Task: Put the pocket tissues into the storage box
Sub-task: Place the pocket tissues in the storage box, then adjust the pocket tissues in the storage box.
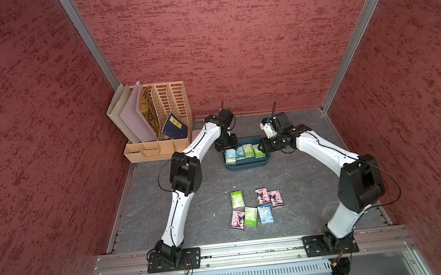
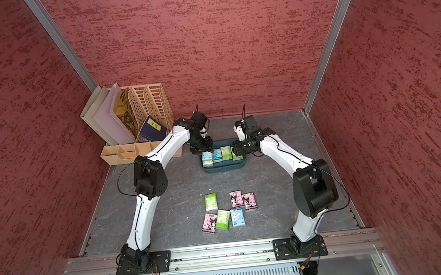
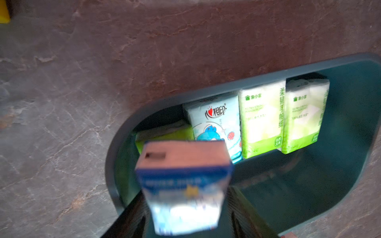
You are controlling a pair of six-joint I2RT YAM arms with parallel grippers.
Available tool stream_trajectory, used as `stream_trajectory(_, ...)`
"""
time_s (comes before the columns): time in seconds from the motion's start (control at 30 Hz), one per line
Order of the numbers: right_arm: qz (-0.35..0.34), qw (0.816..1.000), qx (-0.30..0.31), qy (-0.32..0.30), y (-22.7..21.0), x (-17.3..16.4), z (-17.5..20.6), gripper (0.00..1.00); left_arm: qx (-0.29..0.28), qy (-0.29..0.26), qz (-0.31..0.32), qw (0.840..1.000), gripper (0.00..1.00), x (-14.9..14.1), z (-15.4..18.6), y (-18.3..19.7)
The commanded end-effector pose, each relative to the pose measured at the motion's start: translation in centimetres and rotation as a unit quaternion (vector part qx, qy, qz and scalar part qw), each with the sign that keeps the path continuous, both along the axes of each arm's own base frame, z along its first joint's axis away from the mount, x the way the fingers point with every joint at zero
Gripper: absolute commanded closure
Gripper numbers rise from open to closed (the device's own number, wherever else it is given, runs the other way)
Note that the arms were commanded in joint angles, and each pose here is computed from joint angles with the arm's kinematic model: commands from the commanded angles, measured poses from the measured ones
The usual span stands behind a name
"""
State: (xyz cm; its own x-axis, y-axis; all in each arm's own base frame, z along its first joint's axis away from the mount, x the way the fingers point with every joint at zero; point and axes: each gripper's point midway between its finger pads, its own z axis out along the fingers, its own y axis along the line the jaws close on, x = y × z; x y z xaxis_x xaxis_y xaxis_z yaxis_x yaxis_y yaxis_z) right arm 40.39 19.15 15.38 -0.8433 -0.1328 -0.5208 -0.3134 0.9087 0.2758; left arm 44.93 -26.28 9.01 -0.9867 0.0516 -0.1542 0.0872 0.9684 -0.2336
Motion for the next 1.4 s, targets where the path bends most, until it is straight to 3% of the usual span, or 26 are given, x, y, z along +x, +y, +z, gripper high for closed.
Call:
stream_trajectory(0.0, 0.001, 1.000, 0.019, -0.005, 0.7, 0.2, 0.3, 0.49, 0.014, 0.009, -0.002, 1.000, 0.35, 0.0, -1.0, 0.5)
stream_trajectory(0.23, 0.001, 1.000, 0.023, 0.006, 0.7, -0.3, -0.1, 0.50, 0.009, -0.009, 0.015, 1.000, 0.27, 1.3, -1.0, 1.3)
stream_trajectory(0.43, 0.013, 1.000, 0.023, 0.016, 1.9, -1.0, -0.9, 0.53, -0.051, -0.097, 0.030, 0.993, 0.16, 3.3, 4.4, 0.9)
stream_trajectory(0.5, 0.020, 0.999, 0.030, 0.015, 3.0, -0.9, -0.8, 0.53, -0.089, -0.133, 0.036, 0.986, 0.14, 3.9, 7.1, 0.8)
stream_trajectory(0.57, 0.032, 0.999, 0.036, 0.009, 4.6, -0.4, -0.2, 0.54, -0.143, -0.170, 0.039, 0.974, 0.00, 4.1, 10.0, 0.6)
stream_trajectory(0.67, 0.044, 0.998, 0.049, 0.001, 6.7, 0.5, 0.7, 0.54, -0.220, -0.216, 0.035, 0.950, 0.00, 4.4, 13.6, 0.7)
stream_trajectory(0.8, 0.061, 0.995, 0.078, -0.002, 9.9, 1.5, 1.6, 0.55, -0.276, -0.245, 0.046, 0.928, 0.00, 4.0, 16.4, 2.5)
stream_trajectory(0.97, 0.067, 0.994, 0.088, 0.019, 13.4, 2.4, 0.0, 0.59, -0.301, -0.279, 0.095, 0.907, 0.00, 2.7, 15.8, 7.7)
stream_trajectory(1.13, 0.037, 0.994, 0.088, 0.049, 14.2, 3.4, -2.4, 0.64, -0.324, -0.281, 0.179, 0.886, 0.00, 0.9, 12.5, 14.1)
stream_trajectory(1.37, 0.010, 0.994, 0.082, 0.068, 14.4, 4.2, -4.7, 0.64, -0.289, -0.268, 0.167, 0.904, 0.00, -1.4, 10.0, 15.9)
